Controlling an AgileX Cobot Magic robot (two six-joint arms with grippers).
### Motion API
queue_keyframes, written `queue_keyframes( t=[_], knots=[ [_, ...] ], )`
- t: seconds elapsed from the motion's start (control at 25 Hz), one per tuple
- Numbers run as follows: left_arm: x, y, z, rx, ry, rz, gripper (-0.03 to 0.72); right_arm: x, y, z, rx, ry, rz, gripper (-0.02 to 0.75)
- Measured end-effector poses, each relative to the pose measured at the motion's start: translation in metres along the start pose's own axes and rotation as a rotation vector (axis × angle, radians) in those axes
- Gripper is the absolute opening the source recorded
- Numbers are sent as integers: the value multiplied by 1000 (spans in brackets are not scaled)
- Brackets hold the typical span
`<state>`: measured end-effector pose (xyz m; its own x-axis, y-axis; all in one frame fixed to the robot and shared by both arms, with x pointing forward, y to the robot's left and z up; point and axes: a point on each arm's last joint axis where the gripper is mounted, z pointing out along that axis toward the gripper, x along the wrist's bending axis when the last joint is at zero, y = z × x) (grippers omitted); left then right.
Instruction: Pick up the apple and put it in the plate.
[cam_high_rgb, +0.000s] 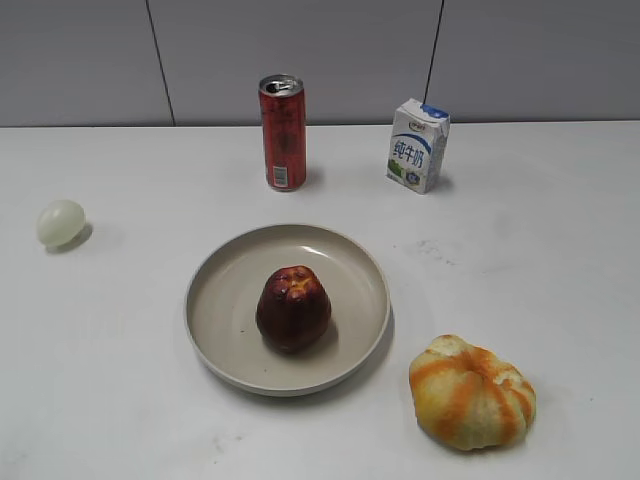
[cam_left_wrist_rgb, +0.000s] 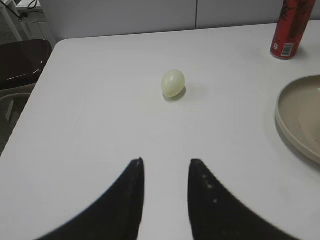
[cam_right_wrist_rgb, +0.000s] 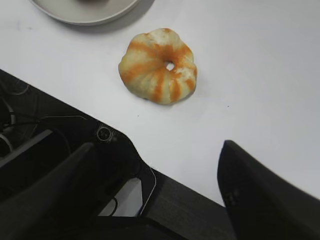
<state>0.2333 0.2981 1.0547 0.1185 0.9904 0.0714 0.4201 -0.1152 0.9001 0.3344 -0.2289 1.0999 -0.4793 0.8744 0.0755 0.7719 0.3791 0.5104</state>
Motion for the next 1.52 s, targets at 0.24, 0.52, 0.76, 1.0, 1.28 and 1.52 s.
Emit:
queue_keyframes(
  t=[0.24, 0.52, 0.76, 1.0, 1.28, 1.52],
  knots=[
    [0, 0, 0, 0, 0, 0, 238, -8, -55, 18, -50, 7, 0, 592],
    [0, 0, 0, 0, 0, 0, 238, -11, -73, 34, -34, -2, -4, 592],
    [0, 0, 0, 0, 0, 0, 238, -11, -73, 34, -35, -2, -5, 592],
    [0, 0, 0, 0, 0, 0, 238, -12, -74, 33, -45, 0, -6, 592],
    [0, 0, 0, 0, 0, 0, 238, -17, -85, 16, -185, -29, 12, 592],
    [0, 0, 0, 0, 0, 0, 238, -24, -103, -4, -368, -132, 144, 592]
  ],
)
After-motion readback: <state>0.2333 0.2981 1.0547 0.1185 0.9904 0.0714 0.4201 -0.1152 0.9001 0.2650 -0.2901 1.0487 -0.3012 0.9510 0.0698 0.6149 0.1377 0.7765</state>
